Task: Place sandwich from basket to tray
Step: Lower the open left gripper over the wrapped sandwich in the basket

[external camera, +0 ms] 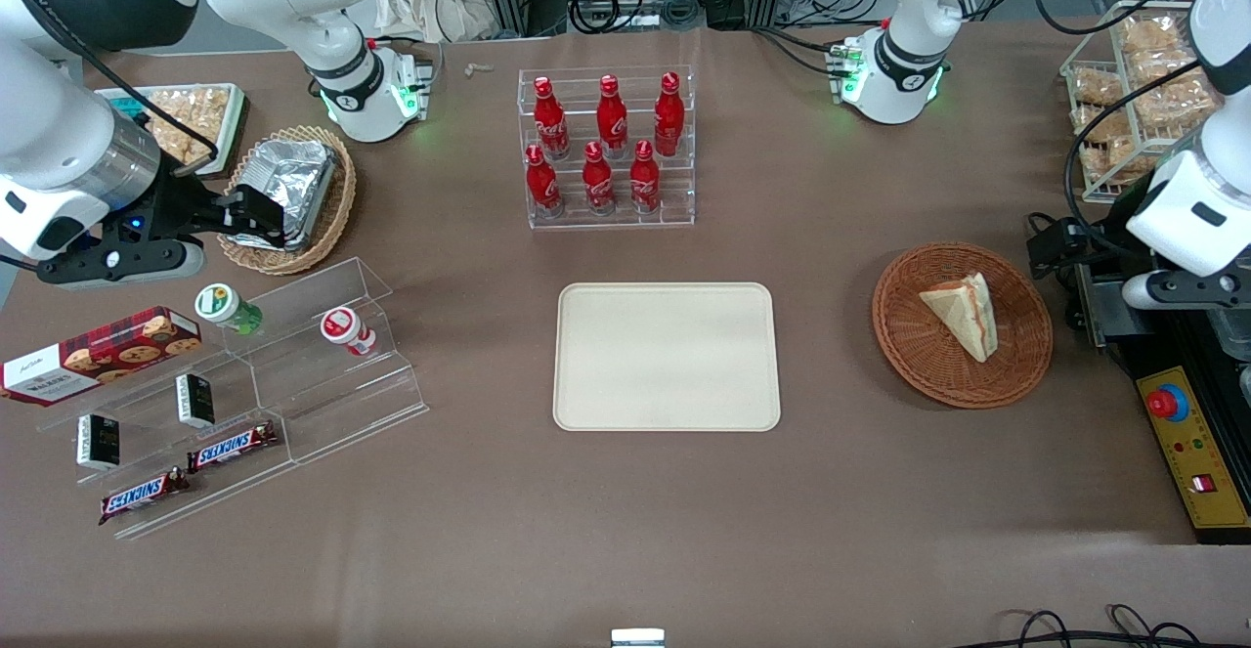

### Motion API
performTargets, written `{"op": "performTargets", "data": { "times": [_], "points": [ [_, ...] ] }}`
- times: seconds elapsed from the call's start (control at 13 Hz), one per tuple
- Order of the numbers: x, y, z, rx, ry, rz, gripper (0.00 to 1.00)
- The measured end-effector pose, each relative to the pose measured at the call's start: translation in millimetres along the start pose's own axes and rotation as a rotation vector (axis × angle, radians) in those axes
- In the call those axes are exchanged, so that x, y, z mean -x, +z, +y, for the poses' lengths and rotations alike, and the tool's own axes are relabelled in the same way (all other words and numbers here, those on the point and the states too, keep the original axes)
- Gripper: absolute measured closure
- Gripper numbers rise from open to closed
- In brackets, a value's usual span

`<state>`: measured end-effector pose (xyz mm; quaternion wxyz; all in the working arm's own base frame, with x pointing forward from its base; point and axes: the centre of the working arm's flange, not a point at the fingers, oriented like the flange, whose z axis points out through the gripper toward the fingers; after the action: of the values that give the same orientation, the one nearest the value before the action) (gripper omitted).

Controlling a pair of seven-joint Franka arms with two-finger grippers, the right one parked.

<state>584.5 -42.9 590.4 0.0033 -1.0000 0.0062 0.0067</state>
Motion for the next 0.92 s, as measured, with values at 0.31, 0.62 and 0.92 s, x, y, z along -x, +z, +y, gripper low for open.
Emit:
{"op": "performTargets", "data": {
  "times": [0.31,0.62,0.92],
  "points": [
    [-2,4,0,-0.001,-0.001,-0.005,0.00],
    [-10,28,-6,-0.005,-0.018,-0.051,0.00],
    [-22,77,-13,-0.010,-0.103,-0.071,0.00]
  ]
}}
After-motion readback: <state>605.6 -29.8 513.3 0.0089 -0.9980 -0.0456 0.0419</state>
